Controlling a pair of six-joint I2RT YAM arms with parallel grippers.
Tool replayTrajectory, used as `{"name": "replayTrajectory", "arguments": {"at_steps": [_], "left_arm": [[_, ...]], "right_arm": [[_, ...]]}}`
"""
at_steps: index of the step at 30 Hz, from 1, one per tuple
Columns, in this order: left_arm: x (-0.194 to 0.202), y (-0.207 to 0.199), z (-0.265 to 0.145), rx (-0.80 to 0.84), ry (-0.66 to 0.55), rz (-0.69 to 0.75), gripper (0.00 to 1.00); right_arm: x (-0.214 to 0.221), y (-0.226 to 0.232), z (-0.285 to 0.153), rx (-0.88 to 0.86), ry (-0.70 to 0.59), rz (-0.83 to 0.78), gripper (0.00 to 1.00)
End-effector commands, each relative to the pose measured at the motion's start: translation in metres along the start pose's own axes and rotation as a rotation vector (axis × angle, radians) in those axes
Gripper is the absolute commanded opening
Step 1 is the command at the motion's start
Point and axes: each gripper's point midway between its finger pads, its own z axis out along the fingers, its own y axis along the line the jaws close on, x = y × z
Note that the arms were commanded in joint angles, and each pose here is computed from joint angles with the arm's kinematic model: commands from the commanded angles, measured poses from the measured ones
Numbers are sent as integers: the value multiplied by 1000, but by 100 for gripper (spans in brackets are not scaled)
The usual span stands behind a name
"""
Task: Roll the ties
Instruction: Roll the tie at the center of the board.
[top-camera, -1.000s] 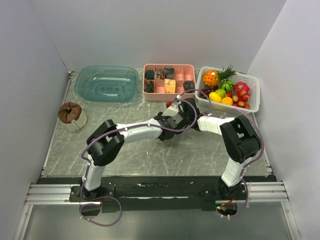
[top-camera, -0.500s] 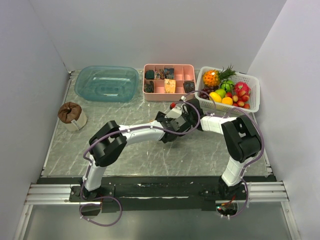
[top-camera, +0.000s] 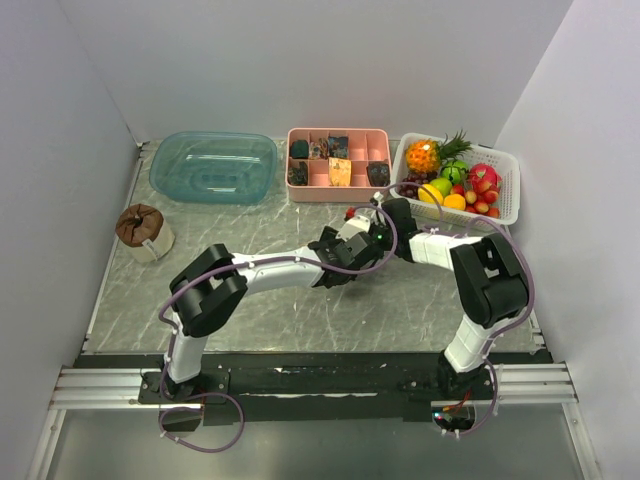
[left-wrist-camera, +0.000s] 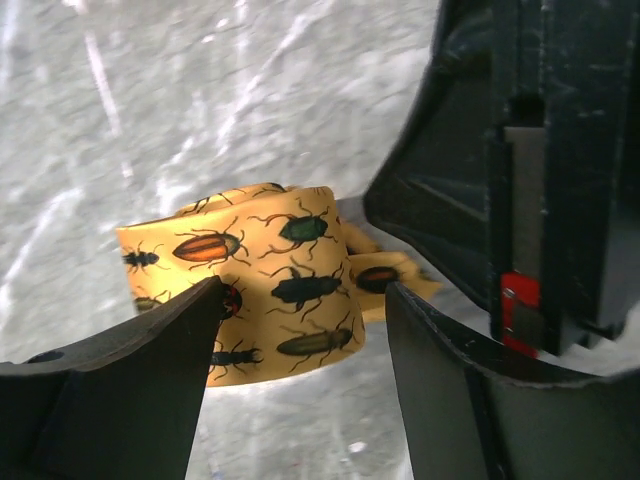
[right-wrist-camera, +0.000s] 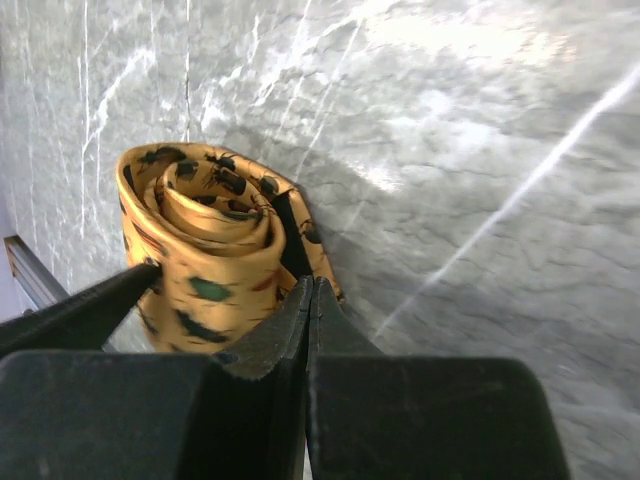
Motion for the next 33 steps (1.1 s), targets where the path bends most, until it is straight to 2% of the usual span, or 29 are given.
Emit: {"name": "replayTrajectory", "arguments": {"at_steps": [1,14,17,21,33], "left_arm": [[-20,-29,-14,147,-51,-78,72],[-23,-32,-16,188,-66,-114,73],[-30,-27,-18,196,-75,-131,74],[-40,-17,-21,199,-94,-165,81],[-70,15,-41,231,-158,-259,86]], "right_arm": [[-16,8,-15,-28,-58,-36,0],[-18,12,-20,-61,-75,-40,0],[-18,15,-21,-74,-76,-43,0],[-20,20,-24,-90,-88,-46,0],[-26,23,-27,-87,-103,-51,0]]}}
